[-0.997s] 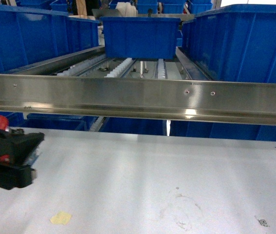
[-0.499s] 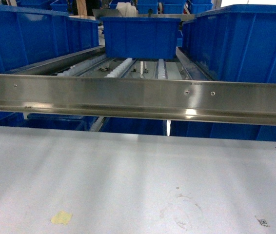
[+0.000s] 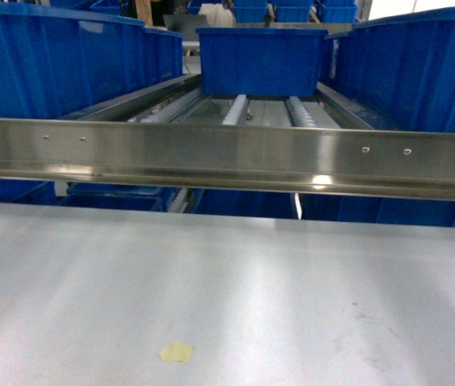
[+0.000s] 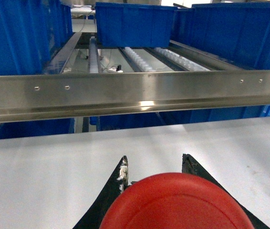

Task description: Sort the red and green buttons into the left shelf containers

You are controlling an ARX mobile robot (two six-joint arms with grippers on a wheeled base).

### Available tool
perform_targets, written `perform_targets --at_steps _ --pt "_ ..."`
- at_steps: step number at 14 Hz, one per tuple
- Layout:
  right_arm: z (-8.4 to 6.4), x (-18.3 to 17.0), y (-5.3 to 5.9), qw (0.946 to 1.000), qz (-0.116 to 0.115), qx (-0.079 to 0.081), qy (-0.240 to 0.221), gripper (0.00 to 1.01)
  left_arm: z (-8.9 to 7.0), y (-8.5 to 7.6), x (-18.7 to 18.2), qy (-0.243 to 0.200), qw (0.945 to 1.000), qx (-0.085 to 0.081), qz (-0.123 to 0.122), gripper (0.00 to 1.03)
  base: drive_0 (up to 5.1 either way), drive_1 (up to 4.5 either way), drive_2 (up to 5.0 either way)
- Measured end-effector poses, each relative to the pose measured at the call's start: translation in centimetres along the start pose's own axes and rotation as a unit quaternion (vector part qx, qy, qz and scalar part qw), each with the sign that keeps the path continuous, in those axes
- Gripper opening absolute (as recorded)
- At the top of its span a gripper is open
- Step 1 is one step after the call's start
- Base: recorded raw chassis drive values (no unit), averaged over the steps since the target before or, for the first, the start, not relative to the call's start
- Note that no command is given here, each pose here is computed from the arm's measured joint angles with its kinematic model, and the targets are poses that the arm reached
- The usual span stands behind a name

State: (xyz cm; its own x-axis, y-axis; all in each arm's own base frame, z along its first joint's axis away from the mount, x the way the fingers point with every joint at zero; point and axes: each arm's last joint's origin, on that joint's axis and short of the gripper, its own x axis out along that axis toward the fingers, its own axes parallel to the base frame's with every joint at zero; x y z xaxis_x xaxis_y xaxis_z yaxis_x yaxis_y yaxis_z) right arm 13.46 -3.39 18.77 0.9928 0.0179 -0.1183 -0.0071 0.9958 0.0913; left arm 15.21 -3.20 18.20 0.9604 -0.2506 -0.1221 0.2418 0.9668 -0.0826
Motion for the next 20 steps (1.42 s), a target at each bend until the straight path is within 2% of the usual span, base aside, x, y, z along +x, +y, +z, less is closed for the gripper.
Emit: perform_targets --at_steps 7,20 --pt "-0.03 0.00 0.00 1.0000 0.000 0.000 0.000 0.29 0.02 0.00 0.00 -0.001 1.0000 0.000 0.001 0.27 -4.8 1.28 3.5" --pt "0.03 -0.06 0.02 1.0000 0.000 -0.001 -0.003 0.29 0.02 0.01 0.00 -0.001 1.0000 0.000 0.001 0.27 -4.9 2.79 2.2"
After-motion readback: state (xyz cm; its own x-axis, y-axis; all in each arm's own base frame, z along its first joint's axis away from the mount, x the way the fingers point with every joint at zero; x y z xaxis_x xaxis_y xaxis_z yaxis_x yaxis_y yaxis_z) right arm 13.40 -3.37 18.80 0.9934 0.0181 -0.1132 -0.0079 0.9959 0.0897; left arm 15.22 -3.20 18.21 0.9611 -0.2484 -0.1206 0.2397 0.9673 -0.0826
